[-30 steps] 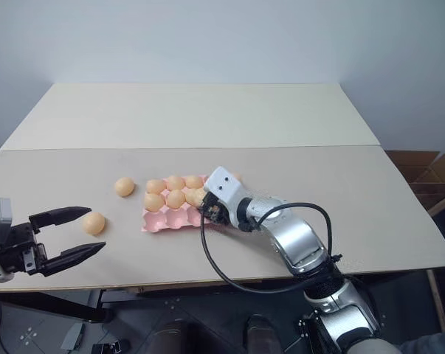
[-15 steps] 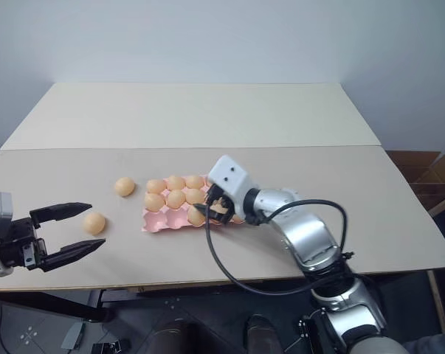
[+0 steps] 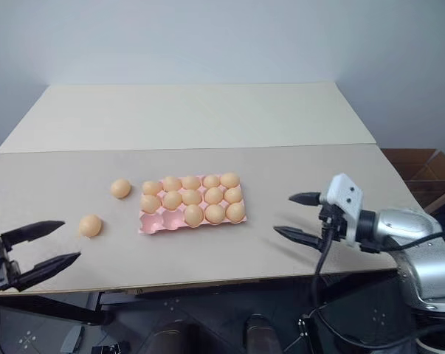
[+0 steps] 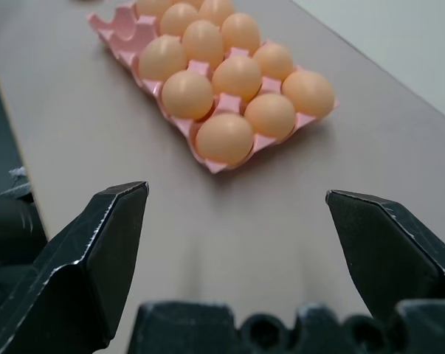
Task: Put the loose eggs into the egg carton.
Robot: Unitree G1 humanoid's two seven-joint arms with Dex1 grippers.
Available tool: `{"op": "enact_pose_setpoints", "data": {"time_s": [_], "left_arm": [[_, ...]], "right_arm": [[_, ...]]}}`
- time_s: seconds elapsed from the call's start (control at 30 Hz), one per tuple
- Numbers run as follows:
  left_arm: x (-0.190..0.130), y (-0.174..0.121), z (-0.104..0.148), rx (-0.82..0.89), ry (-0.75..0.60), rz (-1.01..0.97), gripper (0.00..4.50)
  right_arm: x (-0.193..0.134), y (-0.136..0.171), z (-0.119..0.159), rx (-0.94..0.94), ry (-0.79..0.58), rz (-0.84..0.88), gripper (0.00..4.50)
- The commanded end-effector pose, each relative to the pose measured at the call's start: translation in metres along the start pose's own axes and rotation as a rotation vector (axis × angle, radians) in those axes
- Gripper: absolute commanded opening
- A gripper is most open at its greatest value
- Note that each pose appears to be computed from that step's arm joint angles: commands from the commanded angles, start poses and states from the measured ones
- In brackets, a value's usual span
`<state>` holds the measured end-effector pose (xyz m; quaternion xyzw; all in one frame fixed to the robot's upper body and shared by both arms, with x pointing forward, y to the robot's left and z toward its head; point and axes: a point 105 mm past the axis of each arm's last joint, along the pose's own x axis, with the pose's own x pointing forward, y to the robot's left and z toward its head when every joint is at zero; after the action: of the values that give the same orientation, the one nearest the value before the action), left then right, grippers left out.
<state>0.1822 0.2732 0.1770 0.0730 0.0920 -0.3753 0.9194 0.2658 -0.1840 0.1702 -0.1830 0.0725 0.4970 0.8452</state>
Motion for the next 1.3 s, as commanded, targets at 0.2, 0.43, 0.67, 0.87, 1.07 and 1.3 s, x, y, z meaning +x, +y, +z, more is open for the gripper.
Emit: {"op": "enact_pose_setpoints", "data": {"time_s": [0.2, 0.43, 0.67, 0.87, 1.07, 1.3], "left_arm": [[0.002, 0.008, 0.006, 0.036, 0.04, 0.128, 4.5], [0.022, 0.024, -0.009, -0.088, 0.133, 0.393, 4.5], [0.053, 0.057, -0.039, -0.26, 0.238, 0.631, 4.5], [0.074, 0.075, -0.057, -0.374, 0.317, 0.767, 4.5], [0.1, 0.075, -0.053, -0.409, 0.319, 0.73, 4.1], [0.104, 0.073, -0.04, -0.326, 0.291, 0.682, 2.01]], "right_arm": [[0.002, -0.001, 0.02, -0.068, -0.079, 0.006, 4.48], [0.004, 0.003, 0.023, -0.072, -0.092, 0.014, 4.48], [0.009, 0.004, 0.032, -0.096, -0.122, 0.009, 4.48], [0.009, 0.007, 0.035, -0.106, -0.138, 0.001, 4.48], [0.009, 0.012, 0.038, -0.101, -0.152, 0.008, 4.5], [0.008, 0.011, 0.035, -0.09, -0.146, 0.01, 4.5]]}}
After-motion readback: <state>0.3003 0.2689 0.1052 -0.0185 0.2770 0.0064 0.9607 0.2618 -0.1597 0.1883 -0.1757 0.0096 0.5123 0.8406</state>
